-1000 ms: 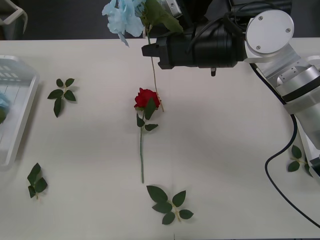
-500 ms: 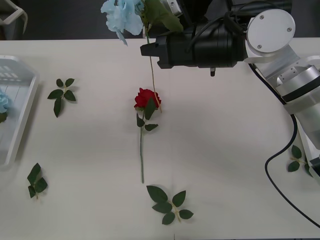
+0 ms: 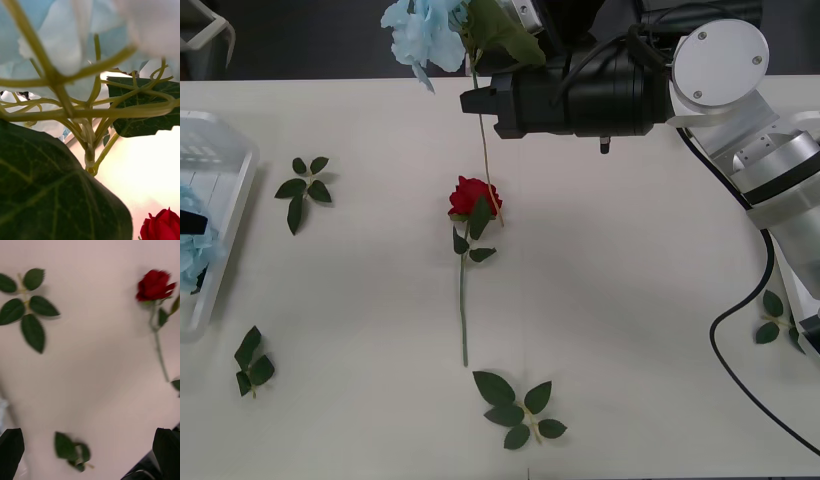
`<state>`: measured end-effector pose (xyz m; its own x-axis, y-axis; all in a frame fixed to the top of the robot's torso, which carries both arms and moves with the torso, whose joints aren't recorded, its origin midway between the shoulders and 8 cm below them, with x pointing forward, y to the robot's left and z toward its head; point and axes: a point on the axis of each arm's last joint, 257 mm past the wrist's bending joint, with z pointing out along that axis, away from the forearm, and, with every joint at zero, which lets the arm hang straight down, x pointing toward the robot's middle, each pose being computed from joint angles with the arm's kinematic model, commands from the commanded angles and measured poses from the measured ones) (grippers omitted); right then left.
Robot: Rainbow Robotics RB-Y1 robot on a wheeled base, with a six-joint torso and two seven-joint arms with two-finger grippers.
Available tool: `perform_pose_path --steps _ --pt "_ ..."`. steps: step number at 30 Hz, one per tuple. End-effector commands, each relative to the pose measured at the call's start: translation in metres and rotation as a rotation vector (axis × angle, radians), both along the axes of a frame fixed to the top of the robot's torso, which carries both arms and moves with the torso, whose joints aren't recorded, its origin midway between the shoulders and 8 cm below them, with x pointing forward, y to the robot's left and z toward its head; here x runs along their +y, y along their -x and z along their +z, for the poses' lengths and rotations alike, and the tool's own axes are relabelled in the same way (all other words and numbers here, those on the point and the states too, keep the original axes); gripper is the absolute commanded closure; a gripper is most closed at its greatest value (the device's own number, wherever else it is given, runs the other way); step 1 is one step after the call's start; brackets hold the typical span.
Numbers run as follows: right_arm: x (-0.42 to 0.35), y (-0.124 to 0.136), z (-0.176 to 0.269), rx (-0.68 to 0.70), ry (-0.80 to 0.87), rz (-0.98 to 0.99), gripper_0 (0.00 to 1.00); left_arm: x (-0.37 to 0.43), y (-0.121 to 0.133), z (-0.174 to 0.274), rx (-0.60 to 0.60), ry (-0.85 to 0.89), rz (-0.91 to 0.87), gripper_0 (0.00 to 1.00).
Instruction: Place the red flowers into the right box and the blue flowers into the left box. If a person shows an open palm, hand one flower to the person first, then continue sorting.
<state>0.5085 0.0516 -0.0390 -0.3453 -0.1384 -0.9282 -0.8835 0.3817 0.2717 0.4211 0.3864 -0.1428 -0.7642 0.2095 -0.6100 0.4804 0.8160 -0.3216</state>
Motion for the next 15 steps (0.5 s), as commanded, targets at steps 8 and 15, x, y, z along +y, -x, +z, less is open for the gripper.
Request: perform_pose_path --steps 8,15 --pt "0.015 0.004 0.021 -0.068 -0.029 0.023 1.0 -0.106 -0.016 0.019 -0.065 0.338 -0.047 0.0" --pt "0.017 0.007 0.023 -0.061 -0.042 0.033 1.0 -0.206 -0.031 0.028 -0.16 0.535 -0.07 0.0"
